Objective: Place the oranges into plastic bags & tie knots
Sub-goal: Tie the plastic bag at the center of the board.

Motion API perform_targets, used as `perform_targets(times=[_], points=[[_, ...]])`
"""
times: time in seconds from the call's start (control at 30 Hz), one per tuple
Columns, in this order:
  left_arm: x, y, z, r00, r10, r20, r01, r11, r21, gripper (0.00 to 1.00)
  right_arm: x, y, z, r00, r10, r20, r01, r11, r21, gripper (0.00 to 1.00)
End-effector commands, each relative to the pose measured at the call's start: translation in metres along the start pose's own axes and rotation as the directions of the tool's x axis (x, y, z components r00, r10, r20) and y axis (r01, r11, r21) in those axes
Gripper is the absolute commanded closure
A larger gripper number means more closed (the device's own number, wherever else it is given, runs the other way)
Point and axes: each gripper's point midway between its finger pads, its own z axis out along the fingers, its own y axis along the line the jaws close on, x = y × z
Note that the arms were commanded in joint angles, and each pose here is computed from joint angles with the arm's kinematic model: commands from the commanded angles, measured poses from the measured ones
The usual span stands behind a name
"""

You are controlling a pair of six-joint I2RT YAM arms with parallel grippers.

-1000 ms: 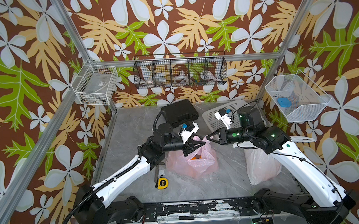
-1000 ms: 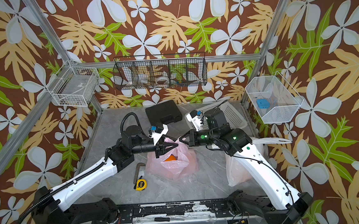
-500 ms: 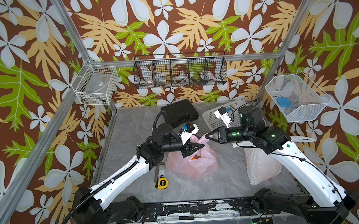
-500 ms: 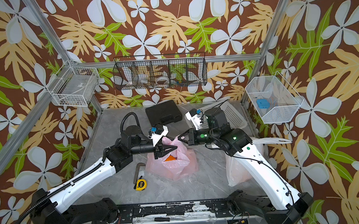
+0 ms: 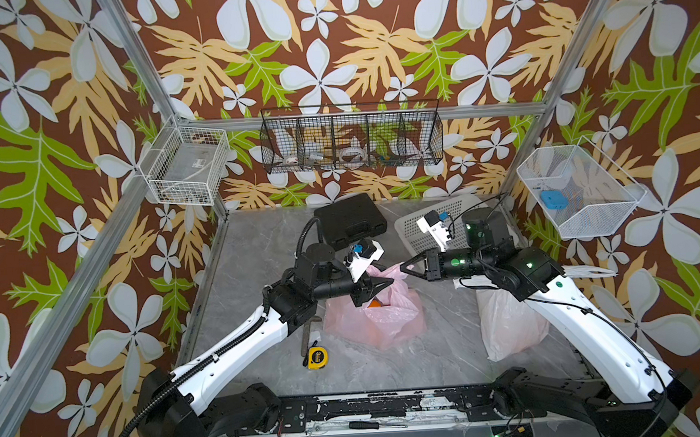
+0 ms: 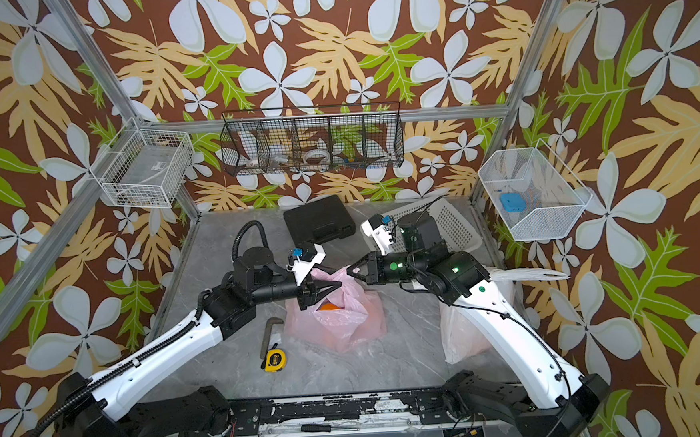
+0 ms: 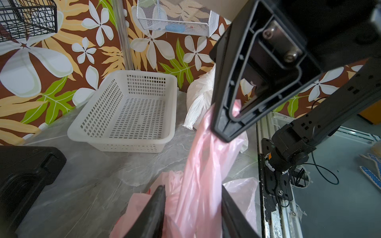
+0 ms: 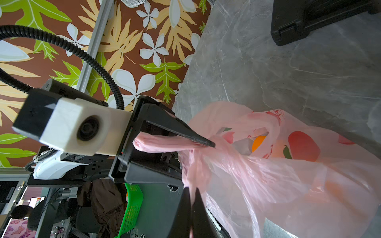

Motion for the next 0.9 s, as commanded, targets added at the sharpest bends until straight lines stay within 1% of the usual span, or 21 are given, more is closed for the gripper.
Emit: perform_targets(times=[0.0, 0.03, 0.13, 0.17, 0.2, 0.23, 0.27, 0.33, 0.37, 0.4, 0.43, 0.47, 0.5, 0.53, 0.57, 0.63, 0.7, 0.73, 0.8, 0.87], points=[[-0.002, -0.002, -0.002, 1.0, 0.008, 0.001, -0.008, 1.0, 0.009, 0.68, -0.004, 0.003, 0.001, 1.0, -0.025, 0.013, 0.026, 1.0, -0.017, 1.0], [-0.002, -0.003, -0.002, 1.0, 0.009, 0.0, -0.009, 1.0, 0.015, 0.74, -0.005, 0.003, 0.002, 0.999, -0.029, 0.015, 0.029, 0.999, -0.016, 1.0], [-0.003, -0.005, -0.002, 1.0, 0.014, -0.003, -0.014, 1.0, 0.024, 0.85, -0.011, 0.008, -0.002, 0.997, -0.063, 0.042, 0.064, 0.998, -0.017, 1.0], [-0.004, -0.005, -0.003, 1.0, 0.015, -0.002, -0.015, 1.0, 0.022, 0.89, -0.014, 0.01, -0.005, 0.994, -0.089, 0.061, 0.09, 0.996, -0.013, 0.97], [-0.004, -0.006, -0.004, 1.0, 0.017, 0.0, -0.017, 1.0, 0.022, 0.94, -0.018, 0.012, -0.008, 0.99, -0.12, 0.08, 0.12, 0.993, -0.006, 0.92], [-0.005, -0.006, -0.005, 1.0, 0.019, 0.004, -0.019, 1.0, 0.024, 1.0, -0.023, 0.013, -0.013, 0.981, -0.161, 0.11, 0.16, 0.987, 0.02, 0.83], [-0.006, -0.007, -0.006, 1.0, 0.019, 0.009, -0.019, 1.0, 0.025, 1.0, -0.028, 0.012, -0.017, 0.969, -0.204, 0.139, 0.198, 0.979, 0.053, 0.75], [-0.012, -0.011, -0.01, 0.999, 0.026, 0.043, -0.028, 0.999, 0.038, 1.0, -0.037, 0.008, -0.028, 0.917, -0.332, 0.22, 0.308, 0.942, 0.135, 0.54], [-0.016, -0.012, -0.014, 0.997, 0.025, 0.069, -0.028, 0.998, 0.049, 1.0, -0.043, 0.003, -0.035, 0.883, -0.389, 0.263, 0.347, 0.918, 0.19, 0.46], [-0.023, -0.015, -0.019, 0.994, 0.025, 0.109, -0.033, 0.997, 0.075, 1.0, -0.044, -0.002, -0.038, 0.843, -0.454, 0.289, 0.398, 0.887, 0.235, 0.4], [-0.03, -0.014, -0.025, 0.989, 0.007, 0.151, -0.022, 0.995, 0.094, 1.0, -0.043, -0.007, -0.042, 0.798, -0.521, 0.302, 0.448, 0.849, 0.281, 0.4], [-0.036, -0.013, -0.029, 0.983, -0.004, 0.184, -0.016, 0.994, 0.106, 1.0, -0.038, -0.012, -0.043, 0.763, -0.579, 0.287, 0.499, 0.81, 0.308, 0.4], [-0.043, -0.012, -0.034, 0.976, -0.019, 0.219, -0.009, 0.992, 0.128, 1.0, -0.031, -0.015, -0.043, 0.725, -0.633, 0.273, 0.552, 0.77, 0.321, 0.4], [-0.049, -0.014, -0.038, 0.969, -0.03, 0.245, -0.009, 0.987, 0.158, 1.0, -0.024, -0.015, -0.041, 0.693, -0.666, 0.276, 0.591, 0.744, 0.31, 0.4], [-0.053, -0.015, -0.04, 0.965, -0.038, 0.26, -0.008, 0.985, 0.175, 1.0, -0.021, -0.017, -0.042, 0.664, -0.688, 0.292, 0.611, 0.725, 0.319, 0.39], [-0.058, -0.017, -0.039, 0.961, -0.05, 0.271, -0.008, 0.978, 0.209, 1.0, -0.013, -0.011, -0.041, 0.602, -0.713, 0.361, 0.654, 0.699, 0.29, 0.36], [-0.062, -0.019, -0.038, 0.957, -0.066, 0.282, -0.003, 0.971, 0.237, 1.0, -0.009, -0.011, -0.041, 0.549, -0.727, 0.411, 0.667, 0.678, 0.309, 0.33], [-0.065, -0.019, -0.037, 0.954, -0.078, 0.29, 0.004, 0.968, 0.249, 1.0, -0.008, -0.012, -0.039, 0.528, -0.739, 0.419, 0.666, 0.666, 0.335, 0.3], [-0.071, -0.022, -0.037, 0.945, -0.095, 0.312, 0.002, 0.959, 0.285, 1.0, -0.001, -0.007, -0.03, 0.495, -0.769, 0.403, 0.693, 0.63, 0.35, 0.28], [-0.076, -0.022, -0.036, 0.938, -0.114, 0.326, 0.008, 0.951, 0.308, 1.0, 0.005, -0.005, -0.023, 0.482, -0.786, 0.387, 0.711, 0.61, 0.351, 0.26]])
